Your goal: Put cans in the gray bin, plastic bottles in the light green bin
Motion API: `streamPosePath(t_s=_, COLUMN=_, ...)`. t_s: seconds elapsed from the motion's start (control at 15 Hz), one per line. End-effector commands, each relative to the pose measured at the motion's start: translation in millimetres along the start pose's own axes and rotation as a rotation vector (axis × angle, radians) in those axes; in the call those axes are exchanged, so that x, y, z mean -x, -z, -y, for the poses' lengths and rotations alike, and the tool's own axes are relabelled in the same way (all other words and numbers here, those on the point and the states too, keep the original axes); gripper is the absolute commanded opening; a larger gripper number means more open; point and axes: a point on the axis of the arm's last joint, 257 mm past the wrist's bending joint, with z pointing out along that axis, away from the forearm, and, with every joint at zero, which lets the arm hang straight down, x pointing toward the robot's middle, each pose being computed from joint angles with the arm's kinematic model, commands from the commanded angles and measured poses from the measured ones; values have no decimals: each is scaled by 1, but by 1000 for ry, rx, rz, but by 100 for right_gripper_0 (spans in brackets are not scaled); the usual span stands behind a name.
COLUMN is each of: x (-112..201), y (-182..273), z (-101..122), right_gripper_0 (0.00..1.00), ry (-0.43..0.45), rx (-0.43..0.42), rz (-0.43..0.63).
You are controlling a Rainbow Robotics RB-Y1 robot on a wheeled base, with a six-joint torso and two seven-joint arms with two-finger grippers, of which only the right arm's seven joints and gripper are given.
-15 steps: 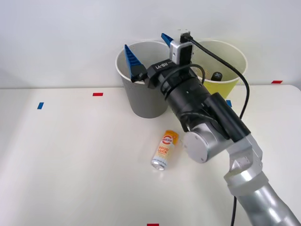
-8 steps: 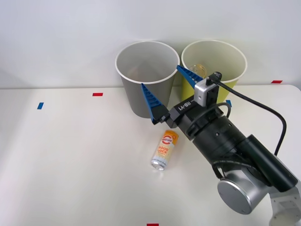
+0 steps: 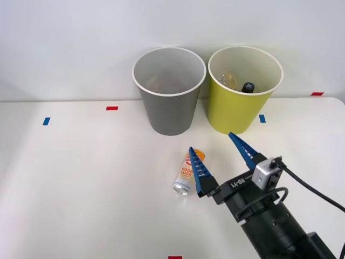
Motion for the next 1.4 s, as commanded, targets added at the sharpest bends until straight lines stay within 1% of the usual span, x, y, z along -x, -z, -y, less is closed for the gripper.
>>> streamPosePath(t_s=0.07, x=-13, y=27, z=17, right_gripper_0=100, ry=-49, rx=-106, rz=-16)
streamPosePath(t_s=0.13, x=-17, y=36, z=24, right_gripper_0=100, ry=-58, rx=-144, rz=-26)
streamPosePath(t_s=0.2, x=-18, y=41, z=29, right_gripper_0=100, ry=-44, rx=-163, rz=-28)
streamPosePath(t_s=0.33, x=-22, y=54, z=47, right_gripper_0=100, ry=-10, rx=-218, rz=-46)
streamPosePath(t_s=0.47, x=-27, y=68, z=61, right_gripper_0=100, ry=0, rx=-263, rz=-68)
streamPosePath(t_s=0.73, x=-32, y=88, z=80, right_gripper_0=100, ry=55, rx=-321, rz=-101)
streamPosePath(t_s=0.93, x=-35, y=95, z=89, right_gripper_0=100, ry=142, rx=-346, rz=-128)
streamPosePath(t_s=1.0, x=-33, y=93, z=92, right_gripper_0=100, ry=155, rx=-352, rz=-127)
streamPosePath(t_s=1.27, x=-34, y=92, z=85, right_gripper_0=100, ry=55, rx=-352, rz=-108)
streamPosePath(t_s=1.4, x=-36, y=98, z=80, right_gripper_0=100, ry=-15, rx=-350, rz=-97)
